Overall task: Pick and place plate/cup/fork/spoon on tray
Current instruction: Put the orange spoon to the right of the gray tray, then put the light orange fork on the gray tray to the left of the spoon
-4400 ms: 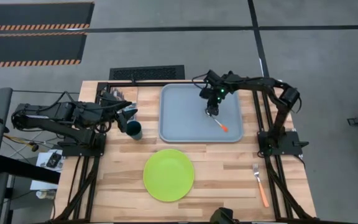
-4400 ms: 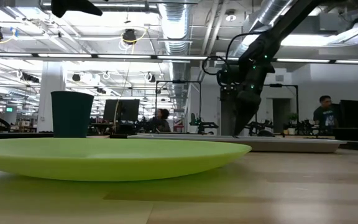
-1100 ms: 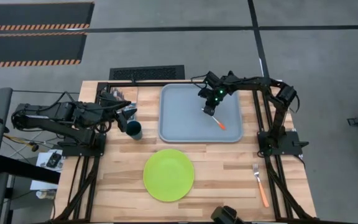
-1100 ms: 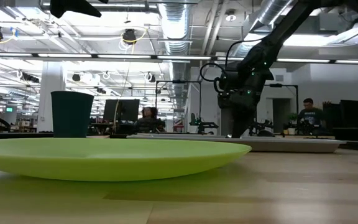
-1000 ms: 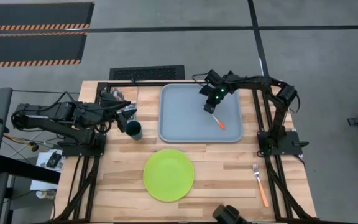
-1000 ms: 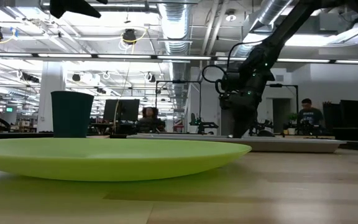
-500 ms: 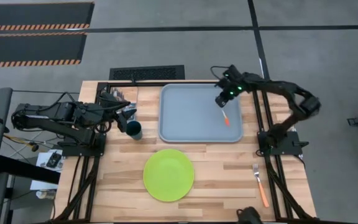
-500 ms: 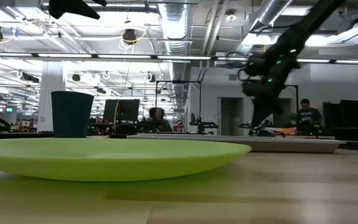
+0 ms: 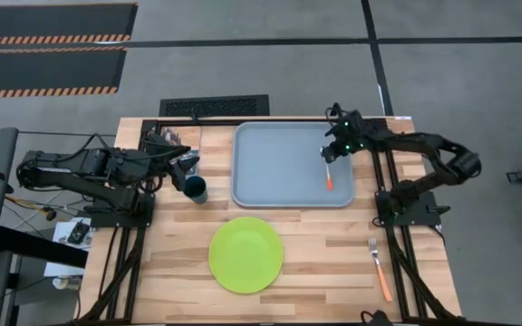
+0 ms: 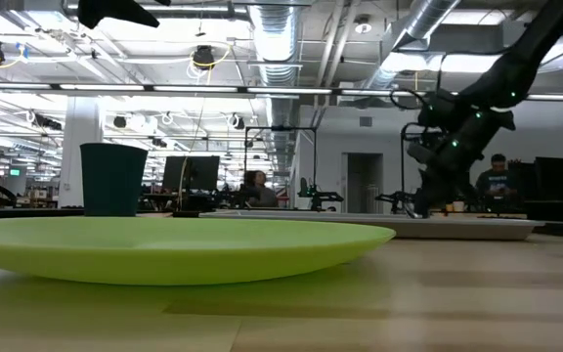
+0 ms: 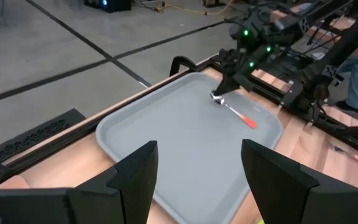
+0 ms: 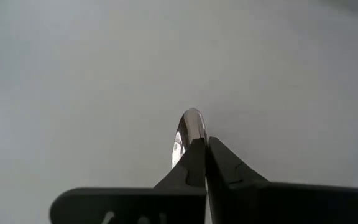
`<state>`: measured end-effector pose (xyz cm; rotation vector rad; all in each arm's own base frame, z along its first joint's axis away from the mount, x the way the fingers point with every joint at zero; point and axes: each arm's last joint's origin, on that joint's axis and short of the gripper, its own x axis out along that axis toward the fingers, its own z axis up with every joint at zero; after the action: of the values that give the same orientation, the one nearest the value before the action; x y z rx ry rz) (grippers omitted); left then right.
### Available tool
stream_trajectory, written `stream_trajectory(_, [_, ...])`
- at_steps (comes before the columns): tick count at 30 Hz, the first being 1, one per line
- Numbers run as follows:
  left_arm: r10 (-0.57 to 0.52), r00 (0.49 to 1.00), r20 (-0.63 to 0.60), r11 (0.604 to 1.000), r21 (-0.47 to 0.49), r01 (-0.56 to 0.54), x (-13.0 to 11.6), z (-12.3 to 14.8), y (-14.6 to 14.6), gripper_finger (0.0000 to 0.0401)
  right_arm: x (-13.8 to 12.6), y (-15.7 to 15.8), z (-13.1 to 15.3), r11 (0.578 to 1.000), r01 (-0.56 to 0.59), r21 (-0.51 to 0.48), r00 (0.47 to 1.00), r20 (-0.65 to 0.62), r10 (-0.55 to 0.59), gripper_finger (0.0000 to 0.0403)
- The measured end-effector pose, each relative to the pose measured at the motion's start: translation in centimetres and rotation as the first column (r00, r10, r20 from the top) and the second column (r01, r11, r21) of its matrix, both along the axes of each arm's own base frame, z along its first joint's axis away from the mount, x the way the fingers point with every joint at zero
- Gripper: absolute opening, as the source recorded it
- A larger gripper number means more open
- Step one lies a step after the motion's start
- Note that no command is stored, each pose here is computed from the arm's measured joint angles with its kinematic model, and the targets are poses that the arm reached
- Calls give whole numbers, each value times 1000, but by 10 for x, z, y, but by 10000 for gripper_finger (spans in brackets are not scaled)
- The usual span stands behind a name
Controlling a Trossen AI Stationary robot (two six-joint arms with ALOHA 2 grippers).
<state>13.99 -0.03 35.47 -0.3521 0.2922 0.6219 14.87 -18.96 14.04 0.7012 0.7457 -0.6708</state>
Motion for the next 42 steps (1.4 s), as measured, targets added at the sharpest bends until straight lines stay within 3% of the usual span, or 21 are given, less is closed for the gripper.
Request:
stream_trajectory(10, [2, 1000, -2, 1000, 4, -2, 0, 0, 0, 217, -3, -2, -4, 999, 21, -28, 1000, 9, -21, 17])
stream_trajectory(31, [5, 1000, -10, 1000, 20, -5, 0, 0, 0, 217, -2, -5, -1, 995, 74, -62, 996, -51, -78, 94])
stream_trajectory(36, [5, 1000, -10, 1000, 20, -4, 0, 0, 0, 217, 2, -10, 12, 998, 61, -22, 996, -60, -62, 113])
stream_trajectory(42, [-33, 999, -24, 999, 22, 33, 0, 0, -1, 217, 14, -2, 52, 992, -81, 97, 996, 51, 76, 122])
